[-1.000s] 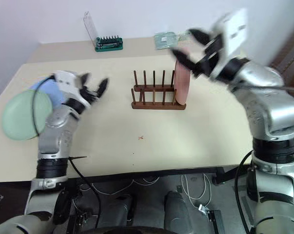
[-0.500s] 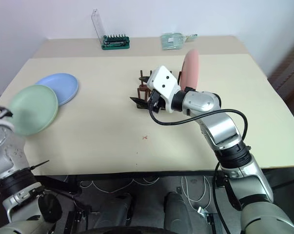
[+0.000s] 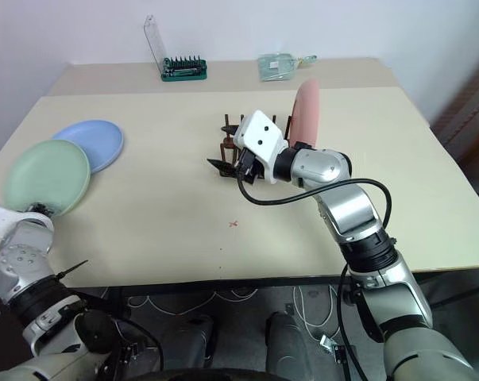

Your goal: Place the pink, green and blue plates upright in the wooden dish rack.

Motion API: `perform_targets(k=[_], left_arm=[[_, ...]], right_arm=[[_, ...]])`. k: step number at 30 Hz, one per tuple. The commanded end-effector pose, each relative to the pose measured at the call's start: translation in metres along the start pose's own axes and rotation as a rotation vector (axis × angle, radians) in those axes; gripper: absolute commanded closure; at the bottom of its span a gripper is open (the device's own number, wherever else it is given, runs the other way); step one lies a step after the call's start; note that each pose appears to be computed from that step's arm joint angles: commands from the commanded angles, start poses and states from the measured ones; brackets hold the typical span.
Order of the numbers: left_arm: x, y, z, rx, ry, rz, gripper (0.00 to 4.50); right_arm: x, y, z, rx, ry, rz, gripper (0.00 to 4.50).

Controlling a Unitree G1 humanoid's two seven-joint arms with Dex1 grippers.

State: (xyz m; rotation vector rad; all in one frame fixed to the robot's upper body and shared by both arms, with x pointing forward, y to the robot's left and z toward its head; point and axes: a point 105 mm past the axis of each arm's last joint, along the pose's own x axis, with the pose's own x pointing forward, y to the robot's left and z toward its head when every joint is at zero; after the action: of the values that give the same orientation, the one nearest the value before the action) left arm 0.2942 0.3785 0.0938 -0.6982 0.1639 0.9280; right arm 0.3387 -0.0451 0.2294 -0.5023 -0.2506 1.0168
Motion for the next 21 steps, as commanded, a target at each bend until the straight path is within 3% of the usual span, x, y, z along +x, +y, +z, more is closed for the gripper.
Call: perform_targets(k=[1, 2, 3, 14, 15, 19, 21], left_arm=[[0.002, -0.003, 0.005, -0.040, -0.009, -0.004, 3.89], [0.002, -0.004, 0.005, -0.040, -0.009, -0.007, 4.34], [0.002, -0.005, 0.005, -0.040, -0.009, -0.012, 4.44], [-0.021, -0.044, 0.026, -0.160, -0.199, -0.305, 4.44], [-0.030, -0.059, 0.035, -0.102, -0.249, -0.369, 4.44], [-0.079, -0.132, 0.053, 0.109, -0.405, -0.633, 4.50], [-0.093, -0.151, 0.053, 0.152, -0.434, -0.698, 4.50]], right_arm=[[-0.006, -0.005, 0.015, -0.035, -0.048, -0.040, 1.11], [-0.006, -0.005, 0.015, -0.035, -0.047, -0.043, 1.11], [-0.007, -0.005, 0.014, -0.036, -0.046, -0.046, 1.11], [-0.010, -0.006, 0.018, -0.051, -0.056, -0.049, 1.11], [-0.009, -0.004, 0.020, -0.037, -0.067, -0.024, 1.11], [-0.001, -0.005, 0.022, -0.179, -0.047, -0.011, 0.02], [0.003, -0.005, 0.022, -0.259, -0.035, -0.017, 0.02]])
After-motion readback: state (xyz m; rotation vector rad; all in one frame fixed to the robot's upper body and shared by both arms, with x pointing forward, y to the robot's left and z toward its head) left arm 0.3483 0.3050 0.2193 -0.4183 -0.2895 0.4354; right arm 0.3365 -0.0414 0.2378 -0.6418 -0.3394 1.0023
